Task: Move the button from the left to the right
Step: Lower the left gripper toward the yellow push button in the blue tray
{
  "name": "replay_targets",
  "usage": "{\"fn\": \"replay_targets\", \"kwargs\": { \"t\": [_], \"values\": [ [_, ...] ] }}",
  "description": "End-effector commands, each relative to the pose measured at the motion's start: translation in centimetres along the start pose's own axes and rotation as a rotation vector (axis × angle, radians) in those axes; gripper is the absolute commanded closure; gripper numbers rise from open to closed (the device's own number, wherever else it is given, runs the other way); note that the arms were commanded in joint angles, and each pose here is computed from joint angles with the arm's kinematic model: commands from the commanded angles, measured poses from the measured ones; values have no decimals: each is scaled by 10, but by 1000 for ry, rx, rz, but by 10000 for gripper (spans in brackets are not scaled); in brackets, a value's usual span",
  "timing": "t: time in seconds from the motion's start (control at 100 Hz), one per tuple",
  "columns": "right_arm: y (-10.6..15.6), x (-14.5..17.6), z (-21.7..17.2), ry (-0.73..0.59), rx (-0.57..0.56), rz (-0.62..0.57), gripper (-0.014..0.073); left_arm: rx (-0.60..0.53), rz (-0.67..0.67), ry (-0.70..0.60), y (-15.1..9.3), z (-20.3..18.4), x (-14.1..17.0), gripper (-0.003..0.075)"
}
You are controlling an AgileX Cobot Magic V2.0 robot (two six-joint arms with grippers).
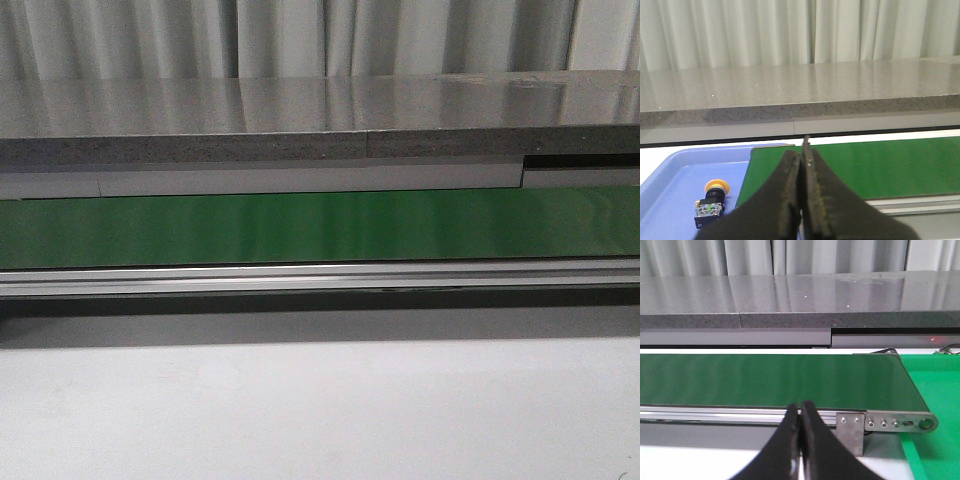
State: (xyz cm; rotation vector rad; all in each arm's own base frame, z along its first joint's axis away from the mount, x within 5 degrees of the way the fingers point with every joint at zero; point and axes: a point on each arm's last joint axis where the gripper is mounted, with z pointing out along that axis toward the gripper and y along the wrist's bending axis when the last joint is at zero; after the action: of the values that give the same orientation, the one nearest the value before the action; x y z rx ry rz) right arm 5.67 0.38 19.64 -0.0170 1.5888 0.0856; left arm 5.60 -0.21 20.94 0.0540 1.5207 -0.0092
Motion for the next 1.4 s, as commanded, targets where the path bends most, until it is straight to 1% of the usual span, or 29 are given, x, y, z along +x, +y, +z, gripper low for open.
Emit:
{"fn": "replay_targets", "kwargs": {
  "t": [0.0, 0.42, 0.57, 0.68, 0.84, 1.03, 1.16, 1.29, 1.391],
  "values": [
    [1, -14, -3, -125, -6, -10, 663, 13, -11, -73, -1, -2, 3, 740],
    [1, -14, -3, -125, -6, -10, 663, 13, -11, -73, -1, -2, 3, 740],
    [1, -14, -3, -125, -6, -10, 663, 16, -11, -108, -1, -2, -2, 740],
    [1, -14, -3, -125, -6, -10, 663, 13, -71, -110, 0, -3, -14, 740],
    [1, -14, -3, -125, -6, -10, 663, 5, -83, 28, 1, 1, -36, 740],
    [1, -14, -3, -125, -6, -10, 663, -1, -89, 184, 2, 22, -79, 740],
    [1, -14, -3, -125, -6, -10, 663, -9, -88, 349, 3, 45, -105, 740],
    [1, -14, -3, -125, -6, -10, 663, -18, -85, 560, 4, 69, -119, 740],
    [1, -14, -3, -125, -6, -10, 663, -24, -84, 672, 4, 84, -128, 740]
  ]
}}
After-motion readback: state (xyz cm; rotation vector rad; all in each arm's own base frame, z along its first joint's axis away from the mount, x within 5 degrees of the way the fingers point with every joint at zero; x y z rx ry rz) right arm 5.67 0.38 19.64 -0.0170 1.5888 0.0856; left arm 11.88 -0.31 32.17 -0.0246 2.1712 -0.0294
